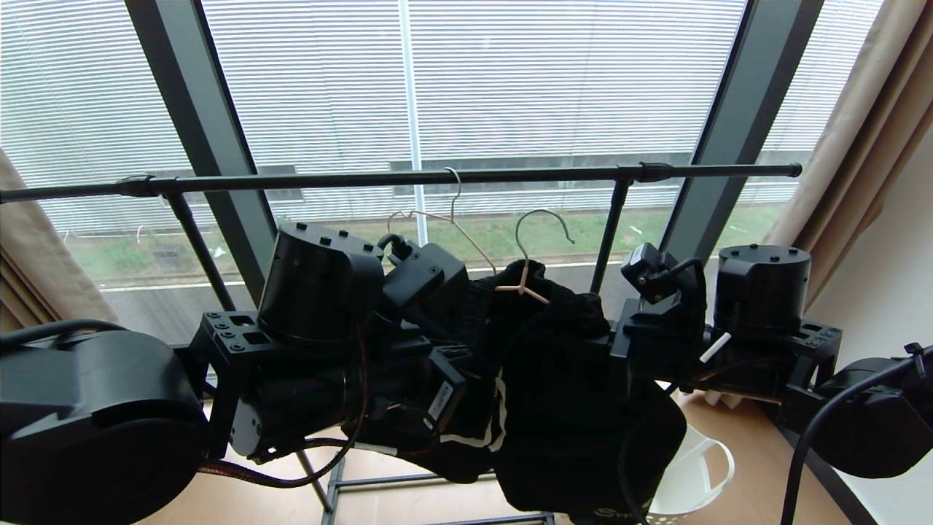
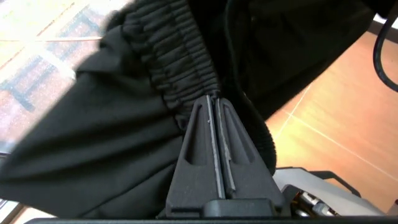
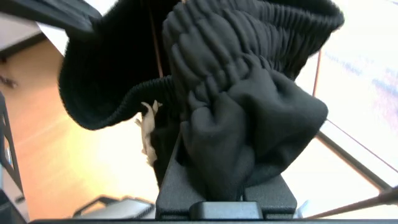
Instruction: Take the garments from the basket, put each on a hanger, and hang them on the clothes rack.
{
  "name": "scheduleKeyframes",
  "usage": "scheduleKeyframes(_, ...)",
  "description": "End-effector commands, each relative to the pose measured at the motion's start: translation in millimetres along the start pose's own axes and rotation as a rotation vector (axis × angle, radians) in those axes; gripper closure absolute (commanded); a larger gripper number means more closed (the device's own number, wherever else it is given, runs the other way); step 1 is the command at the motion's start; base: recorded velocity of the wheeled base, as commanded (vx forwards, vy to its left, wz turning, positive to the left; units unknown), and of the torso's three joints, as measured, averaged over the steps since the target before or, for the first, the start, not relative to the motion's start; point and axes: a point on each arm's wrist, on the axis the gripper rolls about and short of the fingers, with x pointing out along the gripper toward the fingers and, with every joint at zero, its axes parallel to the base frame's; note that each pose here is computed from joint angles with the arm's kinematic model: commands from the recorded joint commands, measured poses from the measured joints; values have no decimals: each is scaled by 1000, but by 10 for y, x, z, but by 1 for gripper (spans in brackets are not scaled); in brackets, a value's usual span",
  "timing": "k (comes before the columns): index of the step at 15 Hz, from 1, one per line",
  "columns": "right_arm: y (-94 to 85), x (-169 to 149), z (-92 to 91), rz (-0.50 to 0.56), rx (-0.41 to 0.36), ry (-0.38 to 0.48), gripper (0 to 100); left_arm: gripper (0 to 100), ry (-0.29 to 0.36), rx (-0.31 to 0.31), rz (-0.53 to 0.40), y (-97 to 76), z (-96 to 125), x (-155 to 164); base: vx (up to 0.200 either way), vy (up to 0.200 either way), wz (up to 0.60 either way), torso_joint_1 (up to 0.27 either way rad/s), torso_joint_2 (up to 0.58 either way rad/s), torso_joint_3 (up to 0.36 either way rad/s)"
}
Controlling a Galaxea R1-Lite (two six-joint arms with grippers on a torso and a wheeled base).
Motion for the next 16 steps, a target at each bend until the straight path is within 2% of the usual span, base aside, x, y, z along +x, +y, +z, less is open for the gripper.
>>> scheduleKeyframes(1,21,-10,-25,4,1,3,100,100,7,1,0,-3,-16,9,0,0,0,0,0,0)
scheduleKeyframes(2,31,-16,-24,5,-2,0,100,0,7,1,0,-3,-16,9,0,0,0,0,0,0)
scheduleKeyframes(10,43,-6,-56,11,-4,1,100,0,-20,-17,23,66,25,-71,0,0,0,0,0,0)
scheduleKeyframes(15,91,-54,-122,98,-10,-7,100,0,-114,-44,105,308,141,-416,0,0,0,0,0,0)
scheduleKeyframes(16,120,-88,-173,141,-33,-39,100,0,-146,-43,79,458,119,-559,0,0,0,0,0,0)
